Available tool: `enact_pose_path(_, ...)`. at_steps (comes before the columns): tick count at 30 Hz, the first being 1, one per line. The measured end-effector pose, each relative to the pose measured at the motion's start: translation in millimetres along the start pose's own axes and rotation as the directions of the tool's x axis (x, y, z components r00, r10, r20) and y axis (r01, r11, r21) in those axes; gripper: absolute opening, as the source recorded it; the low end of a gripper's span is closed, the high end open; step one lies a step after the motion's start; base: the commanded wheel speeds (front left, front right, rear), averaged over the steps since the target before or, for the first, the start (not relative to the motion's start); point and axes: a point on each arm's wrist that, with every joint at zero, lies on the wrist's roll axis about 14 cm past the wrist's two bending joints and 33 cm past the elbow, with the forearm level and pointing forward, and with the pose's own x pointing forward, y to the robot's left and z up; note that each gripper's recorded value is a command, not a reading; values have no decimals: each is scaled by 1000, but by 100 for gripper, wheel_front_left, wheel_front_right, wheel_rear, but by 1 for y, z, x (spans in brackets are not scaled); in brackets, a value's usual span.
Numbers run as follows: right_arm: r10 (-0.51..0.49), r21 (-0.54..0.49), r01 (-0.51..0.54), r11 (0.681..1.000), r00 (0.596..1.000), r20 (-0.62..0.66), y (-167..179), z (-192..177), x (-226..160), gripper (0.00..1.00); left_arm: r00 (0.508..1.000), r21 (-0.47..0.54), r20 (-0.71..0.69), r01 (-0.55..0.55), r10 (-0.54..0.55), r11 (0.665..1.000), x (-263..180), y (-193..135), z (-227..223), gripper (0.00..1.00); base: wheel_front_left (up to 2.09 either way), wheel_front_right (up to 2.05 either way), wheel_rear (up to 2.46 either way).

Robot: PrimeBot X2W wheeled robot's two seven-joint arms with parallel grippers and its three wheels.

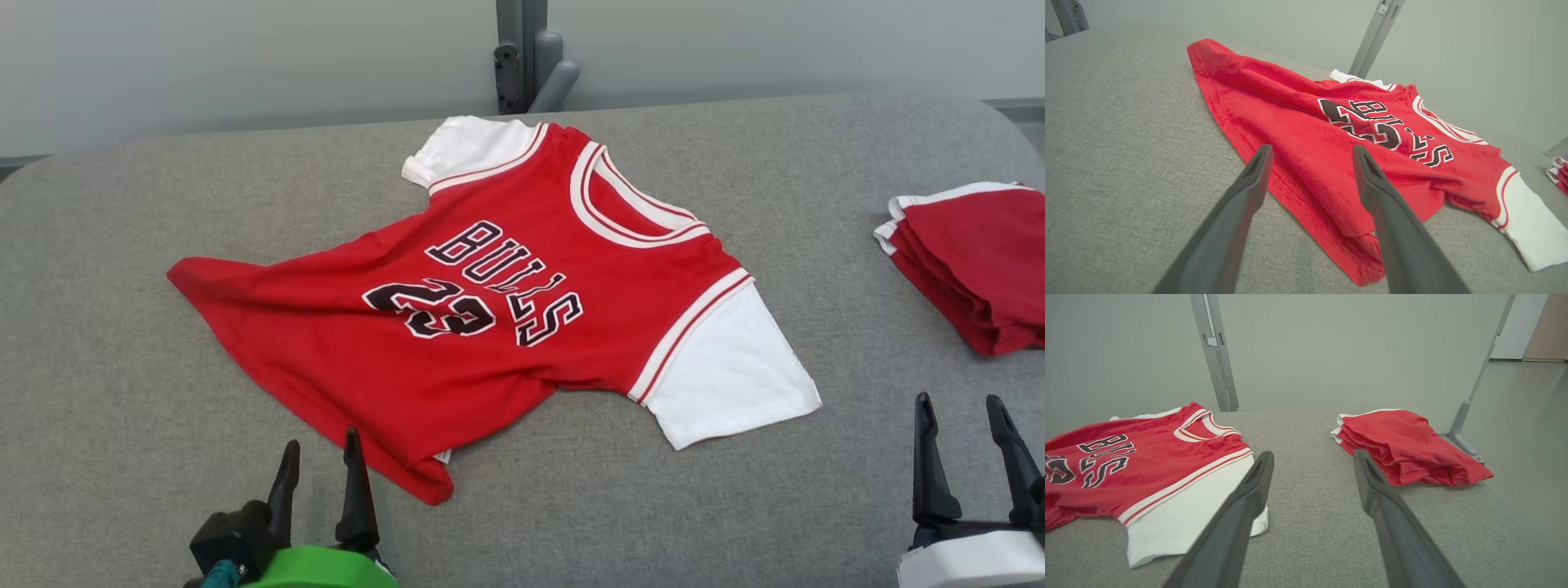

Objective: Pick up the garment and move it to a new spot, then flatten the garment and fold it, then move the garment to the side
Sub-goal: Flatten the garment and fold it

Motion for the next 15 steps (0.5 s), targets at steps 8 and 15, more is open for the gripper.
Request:
enact_pose_path(8, 27, 17, -27, 999, 1000, 2, 9, 0, -11, 100, 1000, 107, 26, 3, -6, 994, -36, 15, -2, 100, 0, 0, 0)
enact_pose_path(15, 74, 30, -74, 997, 997, 4, 25, 0, -8, 100, 995, 113, 99, -25, 14, 993, -47, 31, 18, 100, 0, 0, 0)
